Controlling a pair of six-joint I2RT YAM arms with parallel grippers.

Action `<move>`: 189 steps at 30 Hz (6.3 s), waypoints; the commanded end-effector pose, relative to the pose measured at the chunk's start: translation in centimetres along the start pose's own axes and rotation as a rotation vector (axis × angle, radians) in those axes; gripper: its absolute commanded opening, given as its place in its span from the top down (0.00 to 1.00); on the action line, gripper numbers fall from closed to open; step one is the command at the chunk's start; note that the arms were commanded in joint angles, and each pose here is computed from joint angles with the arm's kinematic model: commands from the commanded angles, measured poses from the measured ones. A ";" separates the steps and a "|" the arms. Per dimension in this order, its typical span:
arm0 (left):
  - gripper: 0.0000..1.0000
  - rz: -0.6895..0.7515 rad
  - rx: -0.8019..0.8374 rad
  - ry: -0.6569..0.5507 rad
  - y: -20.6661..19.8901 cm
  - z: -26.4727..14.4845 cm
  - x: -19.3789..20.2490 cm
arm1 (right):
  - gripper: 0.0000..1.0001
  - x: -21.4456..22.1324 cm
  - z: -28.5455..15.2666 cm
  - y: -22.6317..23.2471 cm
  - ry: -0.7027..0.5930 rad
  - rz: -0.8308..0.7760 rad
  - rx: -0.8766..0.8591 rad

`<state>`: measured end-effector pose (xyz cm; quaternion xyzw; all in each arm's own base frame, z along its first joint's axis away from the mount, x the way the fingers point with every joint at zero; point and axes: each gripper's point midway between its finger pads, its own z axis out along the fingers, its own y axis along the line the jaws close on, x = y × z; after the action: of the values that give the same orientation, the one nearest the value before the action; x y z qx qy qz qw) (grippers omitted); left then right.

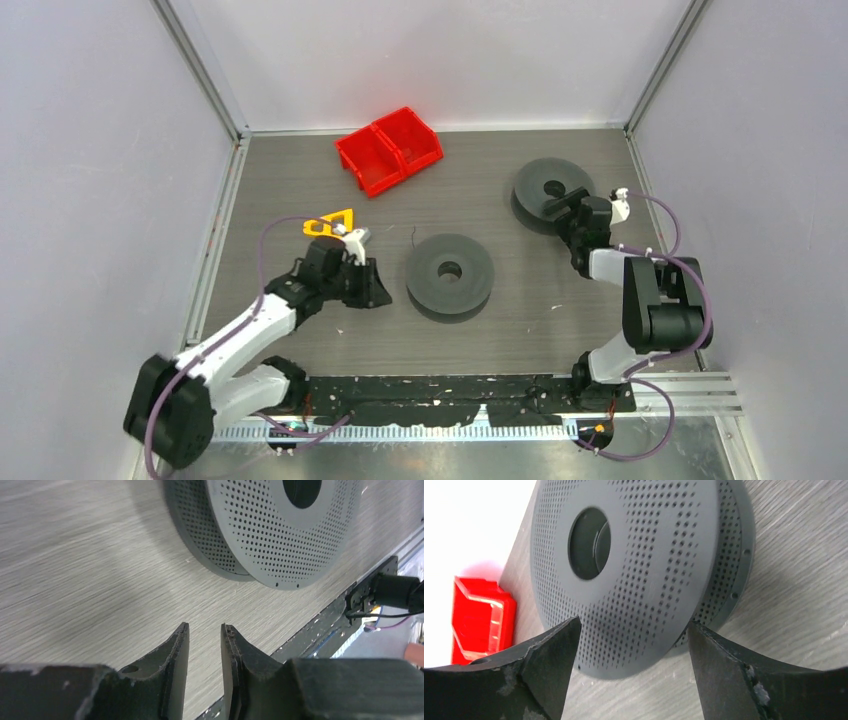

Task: Wrap the cables
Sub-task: Pick up the cable reel from the center of the board, then place the cable reel at the center of the board, then pick up the cable from the storage box.

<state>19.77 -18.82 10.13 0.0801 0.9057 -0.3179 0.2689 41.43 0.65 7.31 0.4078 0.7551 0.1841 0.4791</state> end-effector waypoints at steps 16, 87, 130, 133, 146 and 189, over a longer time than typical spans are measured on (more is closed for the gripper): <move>0.75 -0.032 0.230 -0.084 -6.4 15.1 -9.5 | 0.94 -6.9 1.5 9.0 -0.144 0.184 -0.483; 0.43 0.136 -0.053 -0.311 -3.2 -6.6 -12.9 | 0.57 12.4 -22.3 35.4 0.088 -0.976 -0.906; 1.00 0.114 -0.369 -0.233 -2.3 -3.1 -13.7 | 0.45 21.4 13.8 37.7 0.197 -0.187 -0.712; 1.00 0.106 -0.340 -0.258 -2.8 -3.4 -13.7 | 0.50 21.8 13.7 38.0 0.198 -0.152 -0.749; 1.00 0.129 -0.326 -0.223 -2.6 -3.7 -12.4 | 0.51 20.9 14.0 37.9 0.143 -0.168 -0.725; 0.88 0.147 -0.407 -0.231 -0.5 0.7 -14.1 | 0.95 3.7 -5.4 47.0 -0.003 -0.400 -1.051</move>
<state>30.06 -17.55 16.25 0.0627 0.9173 -0.0873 0.3835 61.61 34.53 27.43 0.0271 0.6767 0.4420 0.5882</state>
